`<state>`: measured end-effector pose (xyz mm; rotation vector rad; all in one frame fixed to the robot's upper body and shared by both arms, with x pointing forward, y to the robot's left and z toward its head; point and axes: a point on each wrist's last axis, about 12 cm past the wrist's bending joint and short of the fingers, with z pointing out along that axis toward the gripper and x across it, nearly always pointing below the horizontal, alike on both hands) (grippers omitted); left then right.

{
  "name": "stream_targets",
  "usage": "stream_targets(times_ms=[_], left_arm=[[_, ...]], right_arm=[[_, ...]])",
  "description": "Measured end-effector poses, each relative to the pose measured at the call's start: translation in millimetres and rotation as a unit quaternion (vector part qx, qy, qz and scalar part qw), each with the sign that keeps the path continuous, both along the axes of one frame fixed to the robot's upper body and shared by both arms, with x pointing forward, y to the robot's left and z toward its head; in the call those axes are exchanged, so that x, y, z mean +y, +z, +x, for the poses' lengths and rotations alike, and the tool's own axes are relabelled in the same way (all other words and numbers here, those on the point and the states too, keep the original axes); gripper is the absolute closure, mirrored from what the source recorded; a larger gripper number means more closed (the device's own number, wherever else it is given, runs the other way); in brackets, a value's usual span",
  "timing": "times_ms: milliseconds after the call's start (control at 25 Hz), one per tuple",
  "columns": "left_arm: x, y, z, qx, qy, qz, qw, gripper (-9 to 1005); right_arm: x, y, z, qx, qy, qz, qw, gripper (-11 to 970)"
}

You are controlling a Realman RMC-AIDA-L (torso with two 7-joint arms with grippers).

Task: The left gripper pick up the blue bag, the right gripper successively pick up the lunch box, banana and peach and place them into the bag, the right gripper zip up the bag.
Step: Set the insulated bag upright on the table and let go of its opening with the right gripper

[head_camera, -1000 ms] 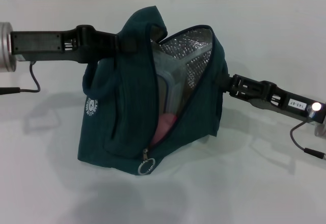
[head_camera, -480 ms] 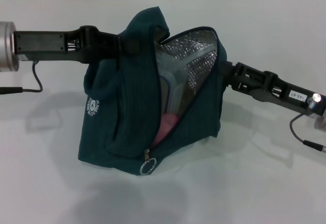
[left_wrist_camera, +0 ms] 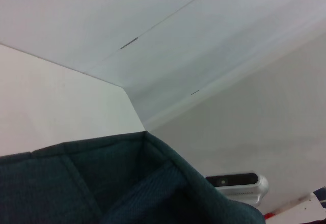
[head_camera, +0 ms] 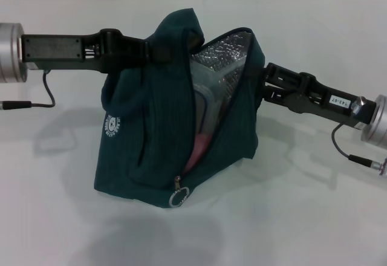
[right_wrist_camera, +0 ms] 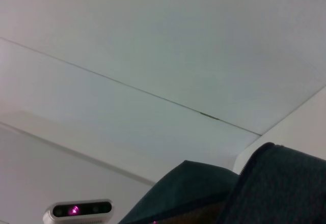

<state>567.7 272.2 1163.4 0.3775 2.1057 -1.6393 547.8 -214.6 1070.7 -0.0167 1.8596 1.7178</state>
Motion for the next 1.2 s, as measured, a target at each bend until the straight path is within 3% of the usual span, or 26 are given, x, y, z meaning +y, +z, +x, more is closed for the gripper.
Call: stream_targets(times_ms=[280,520,640,1200], left_arm=[[1.3,-2.3,-2.4,0.001,0.001,-0.001,1.0,923],[-0.6,-1.7,-1.7,-0.001,-0.002,-0.001,1.0,922],[-1.2,-1.6,-1.5,-0.002,-0.002,-0.002,1.0,922],[-1.7,-0.6,-1.1,-0.006,-0.004,-0.003,1.0,920]], right_arm=[[-3.8,-3.1,-0.3,0.004,-0.016,-0.003,1.0,104],[-4.2,-4.4,0.1,0.001,-0.019,-0.009,1.0,313],[-4.3,-3.9,0.4,0.0,-0.019,-0.009,1.0,503],[-6.5,6.2,-2.1,-0.065,-0.016,0.007,0.998,593]])
